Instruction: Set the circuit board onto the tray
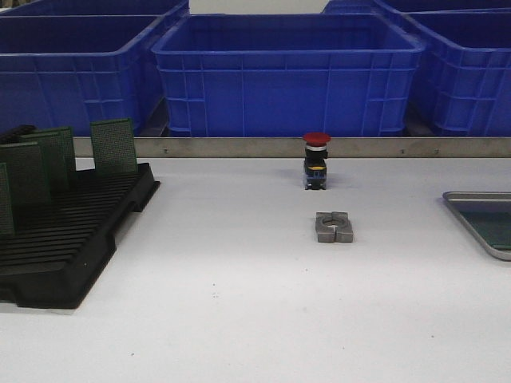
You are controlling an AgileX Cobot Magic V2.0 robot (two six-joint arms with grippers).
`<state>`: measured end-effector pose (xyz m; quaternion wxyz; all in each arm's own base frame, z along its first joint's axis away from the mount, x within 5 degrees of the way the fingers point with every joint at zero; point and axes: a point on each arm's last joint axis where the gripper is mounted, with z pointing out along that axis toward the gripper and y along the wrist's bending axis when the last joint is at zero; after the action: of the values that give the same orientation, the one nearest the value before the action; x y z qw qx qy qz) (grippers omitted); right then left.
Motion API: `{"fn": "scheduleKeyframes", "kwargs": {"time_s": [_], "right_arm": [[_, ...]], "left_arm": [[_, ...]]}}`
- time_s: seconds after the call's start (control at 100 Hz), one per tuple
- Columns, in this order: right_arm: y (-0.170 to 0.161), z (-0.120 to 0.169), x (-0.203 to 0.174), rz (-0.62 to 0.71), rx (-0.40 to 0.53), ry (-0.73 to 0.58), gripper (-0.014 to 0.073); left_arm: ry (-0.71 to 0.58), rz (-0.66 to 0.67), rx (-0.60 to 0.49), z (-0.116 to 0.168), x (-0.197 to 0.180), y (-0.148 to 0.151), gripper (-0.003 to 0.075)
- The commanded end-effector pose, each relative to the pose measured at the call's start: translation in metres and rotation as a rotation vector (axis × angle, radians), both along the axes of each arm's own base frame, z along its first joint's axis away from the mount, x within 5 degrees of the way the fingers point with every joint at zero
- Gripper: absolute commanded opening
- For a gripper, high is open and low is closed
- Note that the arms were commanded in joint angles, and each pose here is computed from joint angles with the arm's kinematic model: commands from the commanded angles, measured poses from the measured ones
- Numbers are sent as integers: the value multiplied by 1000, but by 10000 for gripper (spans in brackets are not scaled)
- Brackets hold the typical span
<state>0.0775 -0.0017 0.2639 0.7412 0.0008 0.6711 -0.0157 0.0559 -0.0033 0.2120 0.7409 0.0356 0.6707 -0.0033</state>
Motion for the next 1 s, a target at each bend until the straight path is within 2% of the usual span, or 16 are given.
{"fn": "scheduleKeyframes", "kwargs": {"time_s": [0.0,0.27,0.37,0.99], "right_arm": [[1,6,-7,13,-14,-129,-69],[2,-29,-29,11,-15,-206,-69],[2,-39,-26,13,-4,-170,-69],[1,-40,-25,12,20,-152,-69]], "left_arm": [[-114,-7,-18,9,-4,0,-18],[-114,-7,-18,9,-4,0,-18],[-112,-7,-18,9,-4,0,-18],[-112,-7,-18,9,-4,0,-18]]}}
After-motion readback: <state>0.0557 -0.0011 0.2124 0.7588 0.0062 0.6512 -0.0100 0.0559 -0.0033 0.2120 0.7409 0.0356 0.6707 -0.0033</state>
